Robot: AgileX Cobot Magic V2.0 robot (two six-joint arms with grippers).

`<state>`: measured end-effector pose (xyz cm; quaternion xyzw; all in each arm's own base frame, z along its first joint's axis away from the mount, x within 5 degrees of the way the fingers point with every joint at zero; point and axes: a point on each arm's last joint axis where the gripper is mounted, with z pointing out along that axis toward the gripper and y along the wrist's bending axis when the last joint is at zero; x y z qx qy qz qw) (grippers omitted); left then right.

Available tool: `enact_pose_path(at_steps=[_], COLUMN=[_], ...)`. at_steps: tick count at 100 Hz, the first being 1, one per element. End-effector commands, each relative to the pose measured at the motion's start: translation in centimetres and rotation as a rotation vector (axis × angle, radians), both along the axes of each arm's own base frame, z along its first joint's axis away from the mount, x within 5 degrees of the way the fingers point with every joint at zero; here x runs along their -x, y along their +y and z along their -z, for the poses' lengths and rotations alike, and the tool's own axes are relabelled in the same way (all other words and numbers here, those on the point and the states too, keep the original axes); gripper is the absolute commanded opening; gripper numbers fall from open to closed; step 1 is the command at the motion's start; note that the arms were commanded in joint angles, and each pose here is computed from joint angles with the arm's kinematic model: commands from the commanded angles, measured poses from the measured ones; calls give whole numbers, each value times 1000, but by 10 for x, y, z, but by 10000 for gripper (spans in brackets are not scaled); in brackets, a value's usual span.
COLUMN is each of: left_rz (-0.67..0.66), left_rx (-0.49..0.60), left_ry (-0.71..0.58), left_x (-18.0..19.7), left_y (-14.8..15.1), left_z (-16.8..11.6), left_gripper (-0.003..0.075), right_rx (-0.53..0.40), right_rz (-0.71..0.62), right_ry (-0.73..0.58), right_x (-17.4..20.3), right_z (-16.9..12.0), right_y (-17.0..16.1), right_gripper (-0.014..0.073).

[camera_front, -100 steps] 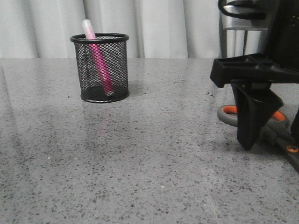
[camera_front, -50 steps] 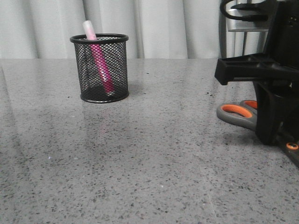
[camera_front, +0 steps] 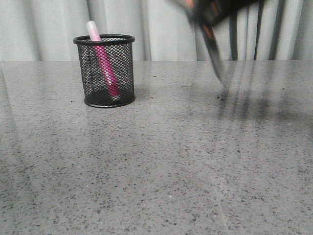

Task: Put pen and scissors into bin
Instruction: 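Carry the scissors over the mesh holder and insert them blades down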

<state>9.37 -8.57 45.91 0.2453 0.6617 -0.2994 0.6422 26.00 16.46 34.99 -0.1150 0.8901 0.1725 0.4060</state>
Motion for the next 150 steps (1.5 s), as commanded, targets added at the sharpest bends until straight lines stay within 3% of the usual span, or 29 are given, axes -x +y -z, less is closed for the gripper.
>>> enact_pose_path(at_steps=[1,16,26,37,55,74,91,107,119,139,144,150], left_rz=[-18,-20,-22,-21,-26,-12,-15,-17,-22,-40,-48,-66], left_rx=[107,128,127,119,79,49,42,39,32,6,-9,-41], left_ry=[-93,-139,-166,-186,-196,-170,-172,-174,-179,-196,-196,-187], left_x=[12,27,37,46,50,51,51,51,50,50,50,50], left_y=[11,22,29,35,38,37,37,37,37,39,39,42], left_z=[-20,-25,-26,-27,-24,-21,-20,-20,-20,-20,-19,-16], left_gripper=[344,330,304,277,262,262,262,262,262,255,216,116], right_rx=[-144,-300,-357,-360,-323,-266,-251,-234,-232,-241,-251,-266], right_rz=[-60,-105,-119,-147,-206,-216,-218,-217,-217,-216,-217,-217], right_ry=[-345,-654,-745,-791,-803,-720,-692,-668,-665,-678,-696,-723], right_x=[0,-15,-27,-44,-65,-79,-84,-86,-86,-82,-78,-68], right_z=[-60,-81,-75,-57,-21,11,23,29,29,21,12,-6], right_y=[7,24,35,49,70,80,83,84,84,82,80,76], right_gripper=[-74,-74,-76,-76,-76,-71,65,277,375,386,377,333])
